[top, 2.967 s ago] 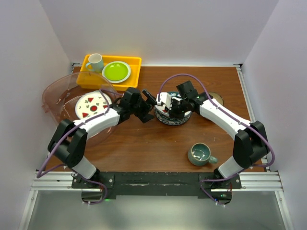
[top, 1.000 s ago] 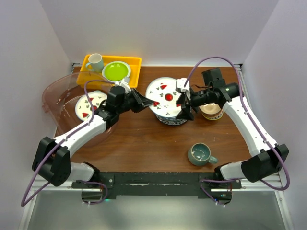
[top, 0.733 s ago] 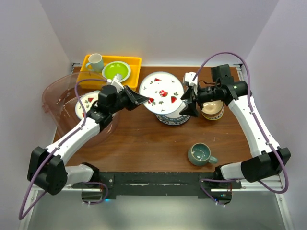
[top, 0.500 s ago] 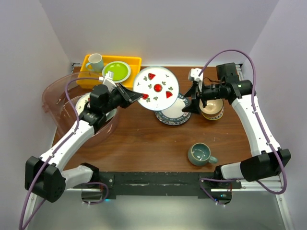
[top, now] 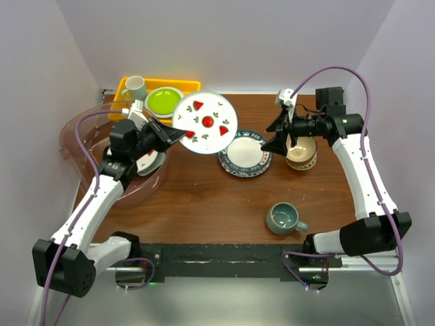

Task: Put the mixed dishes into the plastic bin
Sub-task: Pick up the plate at the center of the board, then place the plate in the plastic bin.

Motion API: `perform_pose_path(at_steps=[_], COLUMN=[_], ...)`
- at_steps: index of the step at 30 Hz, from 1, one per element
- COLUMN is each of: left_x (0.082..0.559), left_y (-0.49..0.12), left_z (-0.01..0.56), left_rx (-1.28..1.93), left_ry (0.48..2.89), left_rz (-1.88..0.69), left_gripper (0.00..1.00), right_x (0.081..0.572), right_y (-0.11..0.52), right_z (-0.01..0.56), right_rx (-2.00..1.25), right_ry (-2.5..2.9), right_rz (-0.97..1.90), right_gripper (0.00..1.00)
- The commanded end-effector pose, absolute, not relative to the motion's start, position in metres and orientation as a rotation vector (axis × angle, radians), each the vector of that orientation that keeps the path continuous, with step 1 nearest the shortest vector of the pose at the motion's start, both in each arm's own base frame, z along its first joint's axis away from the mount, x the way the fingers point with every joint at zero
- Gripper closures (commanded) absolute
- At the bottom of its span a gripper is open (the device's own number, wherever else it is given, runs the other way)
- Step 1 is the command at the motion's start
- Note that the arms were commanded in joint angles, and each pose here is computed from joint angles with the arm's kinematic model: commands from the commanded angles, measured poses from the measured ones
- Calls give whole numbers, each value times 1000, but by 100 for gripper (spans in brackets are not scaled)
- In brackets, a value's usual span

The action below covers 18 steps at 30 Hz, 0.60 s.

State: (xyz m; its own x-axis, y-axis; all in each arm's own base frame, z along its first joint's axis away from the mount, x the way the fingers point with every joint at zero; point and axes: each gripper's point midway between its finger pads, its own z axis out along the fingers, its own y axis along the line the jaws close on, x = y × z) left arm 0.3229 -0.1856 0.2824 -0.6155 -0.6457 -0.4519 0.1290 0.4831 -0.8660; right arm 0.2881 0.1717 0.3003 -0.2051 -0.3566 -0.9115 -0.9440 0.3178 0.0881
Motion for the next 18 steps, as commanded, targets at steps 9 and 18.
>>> perform_pose_path(at_steps=[9,18], left_x=[316,319], left_y=[-139,-102], left_z=[377,384], left_rx=[-297,-356], left_ry=[1633,1586], left_rz=[-1211,-1154], left_gripper=[100,100], right_x=[296,301], right_y=[171,168], right_z=[300,291], right_rx=[-1108,-1082], right_ry=[1741,1764], right_rz=[908,902], right_gripper=[20,19])
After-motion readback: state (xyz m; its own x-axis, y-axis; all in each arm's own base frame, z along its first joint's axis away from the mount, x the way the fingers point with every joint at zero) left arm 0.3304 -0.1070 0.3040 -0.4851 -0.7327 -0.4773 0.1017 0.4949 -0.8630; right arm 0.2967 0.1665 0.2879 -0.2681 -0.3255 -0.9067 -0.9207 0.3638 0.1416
